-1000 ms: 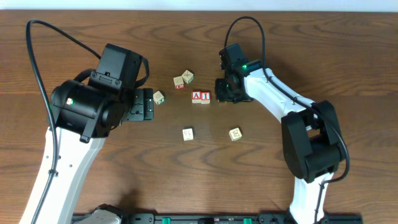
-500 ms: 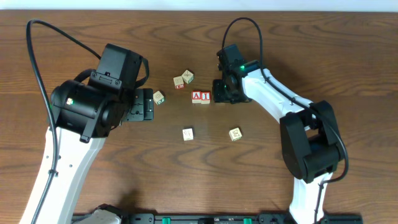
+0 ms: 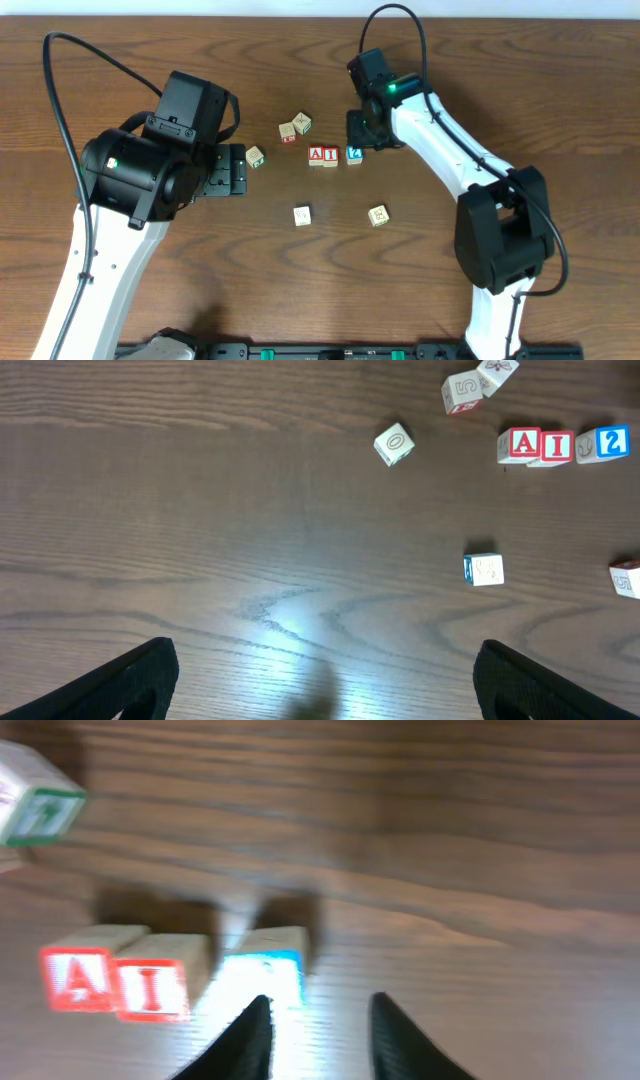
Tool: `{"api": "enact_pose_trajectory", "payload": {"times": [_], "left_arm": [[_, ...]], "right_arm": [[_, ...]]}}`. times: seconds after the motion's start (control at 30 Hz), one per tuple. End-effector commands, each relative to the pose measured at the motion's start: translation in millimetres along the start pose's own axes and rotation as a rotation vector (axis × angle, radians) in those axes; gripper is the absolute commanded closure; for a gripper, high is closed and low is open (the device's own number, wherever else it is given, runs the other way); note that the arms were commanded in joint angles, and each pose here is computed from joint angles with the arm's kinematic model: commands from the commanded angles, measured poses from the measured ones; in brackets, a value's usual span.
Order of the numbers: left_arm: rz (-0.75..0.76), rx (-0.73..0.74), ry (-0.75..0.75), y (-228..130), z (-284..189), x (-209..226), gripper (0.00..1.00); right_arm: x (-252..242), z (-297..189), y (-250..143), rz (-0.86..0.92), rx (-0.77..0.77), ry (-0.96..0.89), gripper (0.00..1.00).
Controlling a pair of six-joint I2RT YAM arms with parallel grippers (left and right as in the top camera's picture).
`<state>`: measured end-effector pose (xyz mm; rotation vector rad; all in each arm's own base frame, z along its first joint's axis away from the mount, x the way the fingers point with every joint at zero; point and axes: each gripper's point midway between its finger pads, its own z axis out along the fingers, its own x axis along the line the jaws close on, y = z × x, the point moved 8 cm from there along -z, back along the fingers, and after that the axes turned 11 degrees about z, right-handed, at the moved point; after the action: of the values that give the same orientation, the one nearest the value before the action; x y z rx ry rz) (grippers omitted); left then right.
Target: Spell out Ai2
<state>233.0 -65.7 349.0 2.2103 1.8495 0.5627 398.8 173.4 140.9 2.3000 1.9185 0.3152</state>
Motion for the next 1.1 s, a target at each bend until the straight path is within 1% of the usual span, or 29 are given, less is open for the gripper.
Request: {"api": "enact_pose_trajectory", "payload": {"times": [0.0,0.07,0.1,0.37,0.9,1.07], "left_arm": [[-0.002,-0.005,0.020,-2.1,-2.0,2.7,0.05],[-0.002,-0.005,0.020,-2.1,-2.0,2.7,0.05],[-0.003,-0.005,0.020,-2.2,-2.0,2.7,0.04],[-0.005,-0.004,0.017,-2.4,-2.0,2.5,0.05],[-0.006,-0.005,0.017,-2.1,-2.0,2.5,0.05],[-0.006,-0.005,0.017,-2.1,-2.0,2.5,0.05]], "right_arm": [[-8.5,-8.3,5.9,-0.001,-0.056,-0.087,0.78],[-10.3,-6.9,3.9,-0.003,-0.049,-0.100,0.85],[-11.4,-6.0,3.5,-0.004,-0.053,-0.111,0.87],[-16.0,6.7,-2.5,-0.002,-0.052,-0.130,0.87],[-12.9,26.9,-15.2,0.013,-0.016,-0.057,0.87],[-7.4,30.7,-17.6,0.002,-0.033,-0.041,0.87]]}}
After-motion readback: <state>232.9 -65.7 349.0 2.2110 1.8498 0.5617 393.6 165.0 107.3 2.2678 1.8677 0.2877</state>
